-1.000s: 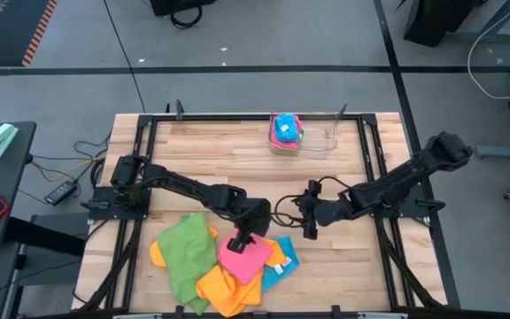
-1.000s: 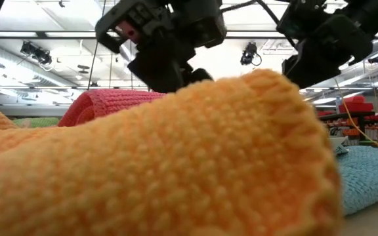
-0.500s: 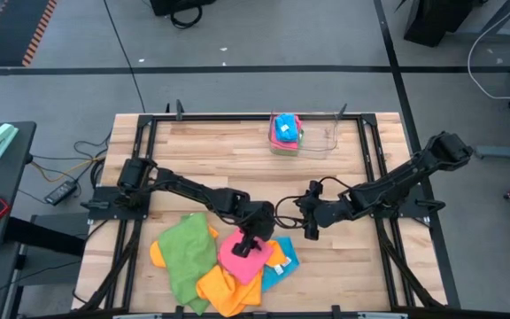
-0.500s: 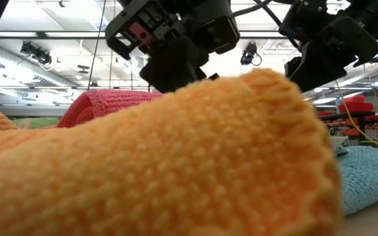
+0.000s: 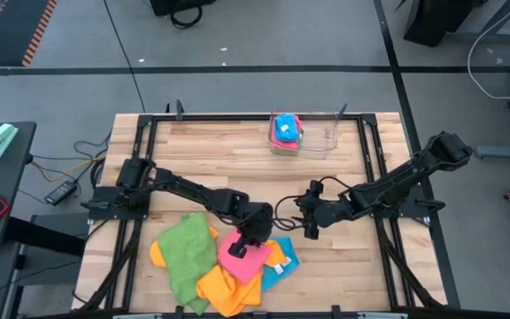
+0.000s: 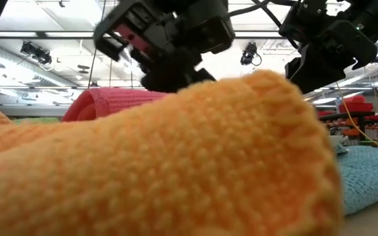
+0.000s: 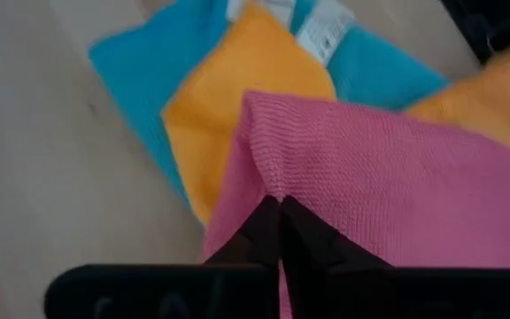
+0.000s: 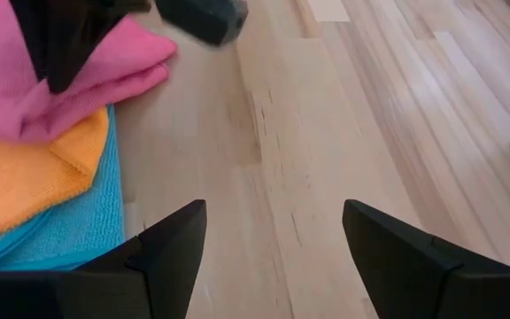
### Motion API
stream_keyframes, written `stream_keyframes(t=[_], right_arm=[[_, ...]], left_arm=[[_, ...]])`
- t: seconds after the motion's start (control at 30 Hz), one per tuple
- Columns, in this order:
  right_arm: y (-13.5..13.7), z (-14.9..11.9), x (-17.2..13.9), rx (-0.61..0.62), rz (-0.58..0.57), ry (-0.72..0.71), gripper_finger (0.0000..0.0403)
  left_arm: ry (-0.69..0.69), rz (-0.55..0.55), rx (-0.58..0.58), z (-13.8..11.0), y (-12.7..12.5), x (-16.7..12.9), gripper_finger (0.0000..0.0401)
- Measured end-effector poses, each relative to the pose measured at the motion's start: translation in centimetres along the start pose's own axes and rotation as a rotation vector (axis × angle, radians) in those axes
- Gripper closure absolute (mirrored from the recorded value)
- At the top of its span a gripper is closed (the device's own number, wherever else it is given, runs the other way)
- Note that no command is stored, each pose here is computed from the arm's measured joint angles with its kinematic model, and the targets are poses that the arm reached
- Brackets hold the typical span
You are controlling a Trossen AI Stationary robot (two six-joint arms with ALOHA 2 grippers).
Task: Fold microfiber towels
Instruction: Fold the pink towel
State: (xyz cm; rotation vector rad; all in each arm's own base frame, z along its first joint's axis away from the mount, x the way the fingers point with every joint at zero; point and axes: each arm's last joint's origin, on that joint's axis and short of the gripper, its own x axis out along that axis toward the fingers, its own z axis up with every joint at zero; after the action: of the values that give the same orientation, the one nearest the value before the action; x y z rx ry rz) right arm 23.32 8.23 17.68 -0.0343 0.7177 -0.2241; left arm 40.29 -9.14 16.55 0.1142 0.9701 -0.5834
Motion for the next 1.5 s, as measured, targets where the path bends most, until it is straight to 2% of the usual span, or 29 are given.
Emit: stream_keyframes(t=[0.17, 0.3, 0.53, 0.73, 0.83, 0.97, 1.07, 1.2, 1.3, 1.5], right_arm=[[0.0, 0.0, 0.0, 0.001, 0.000, 0.000, 0.0128], [0.0, 0.0, 0.0, 0.000, 0.000, 0.001, 0.0128], [0.0, -0.1, 0.0, 0.000, -0.002, 0.005, 0.0128], [0.0, -0.1, 0.0, 0.004, -0.002, 0.005, 0.0128], [0.0, -0.1, 0.0, 0.004, -0.002, 0.005, 0.0128], [0.0, -0.1, 0.0, 0.007, -0.002, 0.005, 0.0128], [0.0, 0.0, 0.0, 0.010, -0.001, 0.004, 0.0128], [0.0, 0.0, 0.0, 0.011, -0.001, 0.003, 0.0128], [0.0, -0.1, 0.0, 0.005, -0.002, 0.006, 0.0128], [-0.4, -0.4, -1.0, 0.037, 0.030, 0.063, 0.0128]], left_arm=[[0.098, 0.148, 0.014, 0.1, -0.5, -3.0, 0.0383], [0.080, 0.240, 0.036, 0.8, -1.0, -6.3, 0.0394], [0.050, 0.274, -0.025, 0.9, -1.0, -9.9, 0.0378], [0.003, 0.298, -0.026, 1.1, -0.7, -11.7, 0.0394], [-0.002, 0.294, -0.080, 1.0, -0.3, -11.6, 0.0387], [0.048, 0.266, -0.135, 0.4, 0.5, -10.0, 0.0366], [0.061, 0.267, -0.123, 0.2, 1.1, -8.9, 0.0365], [0.014, 0.305, -0.108, 0.5, 2.3, -8.0, 0.0381], [-0.045, 0.350, -0.122, 0.8, 3.7, -7.5, 0.0390], [-0.129, 0.425, -0.282, 0.0, 7.7, -5.6, 0.0379]])
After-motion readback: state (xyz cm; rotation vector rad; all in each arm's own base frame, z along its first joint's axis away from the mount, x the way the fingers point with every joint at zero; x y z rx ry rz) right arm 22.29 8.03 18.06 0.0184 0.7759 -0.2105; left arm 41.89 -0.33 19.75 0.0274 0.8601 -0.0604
